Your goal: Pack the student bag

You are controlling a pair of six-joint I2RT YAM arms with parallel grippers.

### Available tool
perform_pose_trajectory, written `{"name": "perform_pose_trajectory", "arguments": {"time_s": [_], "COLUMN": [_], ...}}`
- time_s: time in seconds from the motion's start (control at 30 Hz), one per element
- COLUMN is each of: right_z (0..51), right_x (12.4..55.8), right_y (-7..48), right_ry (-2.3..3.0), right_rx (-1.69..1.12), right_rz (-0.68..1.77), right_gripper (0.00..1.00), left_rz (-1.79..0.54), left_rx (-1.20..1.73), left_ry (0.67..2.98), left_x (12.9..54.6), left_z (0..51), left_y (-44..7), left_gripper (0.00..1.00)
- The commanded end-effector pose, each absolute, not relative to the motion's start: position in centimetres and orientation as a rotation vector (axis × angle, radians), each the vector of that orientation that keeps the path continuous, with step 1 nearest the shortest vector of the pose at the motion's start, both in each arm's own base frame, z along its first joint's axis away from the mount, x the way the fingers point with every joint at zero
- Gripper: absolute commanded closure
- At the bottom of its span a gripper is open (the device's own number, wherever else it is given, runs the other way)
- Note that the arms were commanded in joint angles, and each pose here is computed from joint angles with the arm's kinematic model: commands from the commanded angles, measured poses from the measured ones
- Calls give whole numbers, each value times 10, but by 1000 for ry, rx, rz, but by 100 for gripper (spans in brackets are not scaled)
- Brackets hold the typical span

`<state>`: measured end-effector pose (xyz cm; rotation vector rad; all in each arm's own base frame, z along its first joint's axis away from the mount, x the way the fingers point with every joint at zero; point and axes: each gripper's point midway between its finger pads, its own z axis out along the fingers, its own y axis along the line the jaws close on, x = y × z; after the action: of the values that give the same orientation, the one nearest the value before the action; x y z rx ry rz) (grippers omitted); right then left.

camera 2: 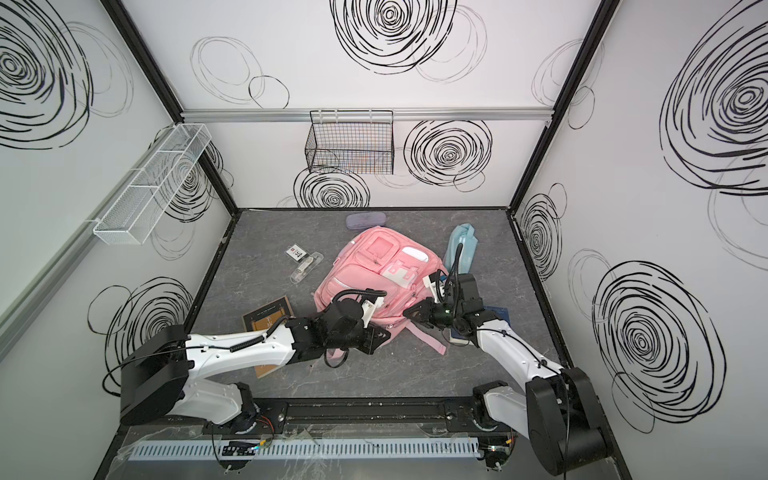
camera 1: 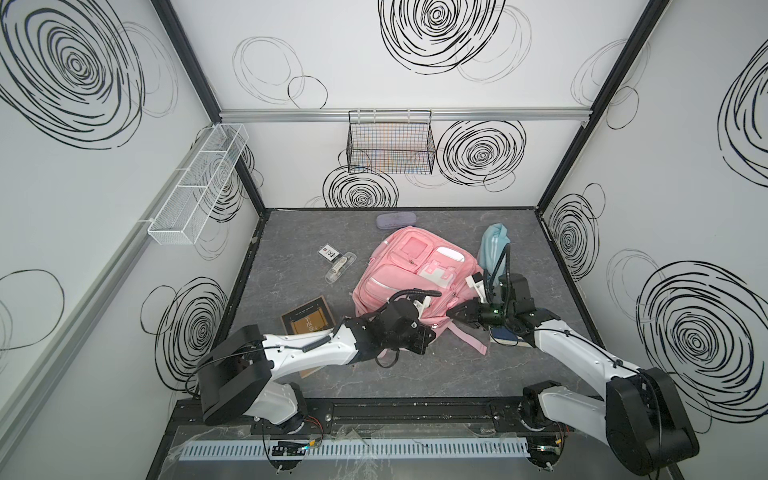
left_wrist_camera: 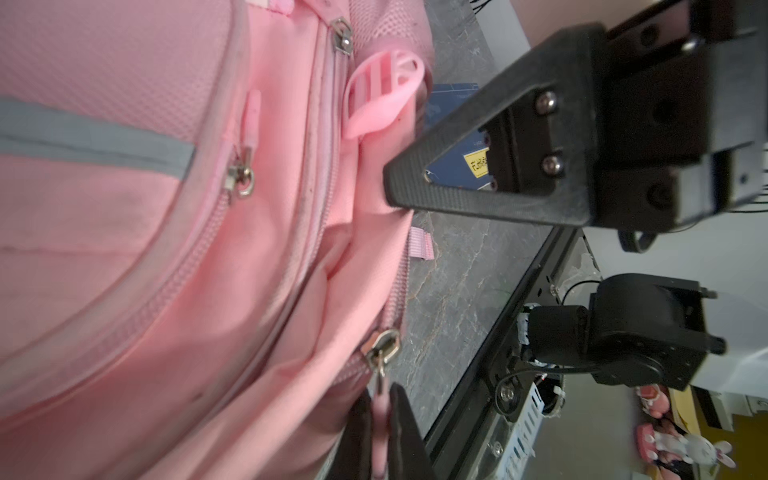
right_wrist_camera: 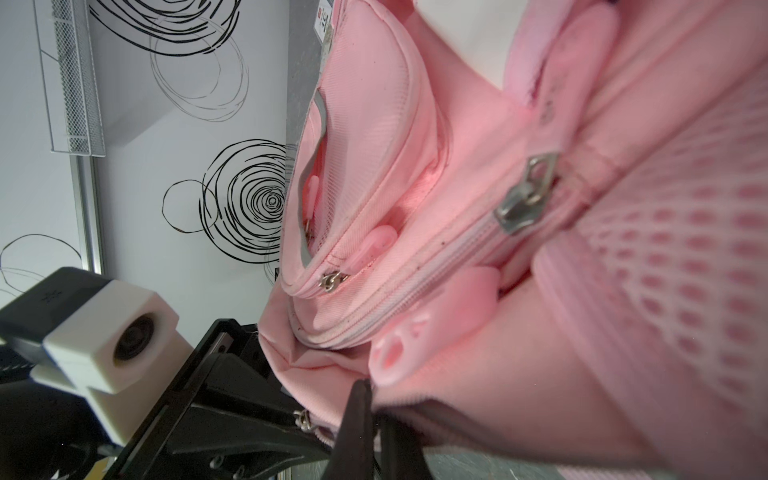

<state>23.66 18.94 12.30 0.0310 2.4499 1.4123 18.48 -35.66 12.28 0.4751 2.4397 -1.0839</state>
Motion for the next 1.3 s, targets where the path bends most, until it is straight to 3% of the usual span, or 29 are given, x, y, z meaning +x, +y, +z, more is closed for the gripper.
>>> {"name": "perform_pose_trajectory", "arguments": {"time_s": [0.0, 0.03, 0.07, 0.13, 0.33, 0.43, 0.7, 0.73, 0.83, 0.97, 1.27], "right_z": [143, 154, 162, 182, 223, 230, 222, 219, 214, 211, 189], "right_x": [272, 270, 267, 255, 205, 191, 189, 187, 181, 174, 198], "right_y": [165, 169, 174, 187, 204, 205, 223, 227, 235, 243, 254], "right_ry": [2316, 2282, 2249, 2144, 1703, 1564, 1568, 1576, 1549, 1477, 1532], "right_rx": [-41, -120, -195, -359, -639, -746, -878, -892, -929, -1035, -1313], "right_rz": [1119, 1080, 1038, 980, 1031, 969, 958, 950, 879, 678, 353], "right_gripper": [64, 46, 36, 26, 42, 44, 66, 64, 41, 30, 28], "left_rz": [-1218, -1266, -1306, -1399, -1589, -1619, -1683, -1692, -1692, -1555, -1349], "left_rx": [578, 582, 584, 580, 564, 571, 594, 593, 637, 758, 953], "left_ry": [2486, 2468, 2457, 2433, 2388, 2379, 2394, 2396, 2398, 2454, 2522], "left_x": [157, 157, 157, 160, 169, 171, 169, 169, 166, 163, 159], "left_z": [132, 140, 146, 161, 197, 208, 214, 216, 217, 209, 194], "left_y": [-351, -355, -359, -367, -371, -364, -346, -344, -339, -332, -319], "left_gripper": [100, 100, 100, 100, 100, 100, 100, 100, 100, 100, 100]}}
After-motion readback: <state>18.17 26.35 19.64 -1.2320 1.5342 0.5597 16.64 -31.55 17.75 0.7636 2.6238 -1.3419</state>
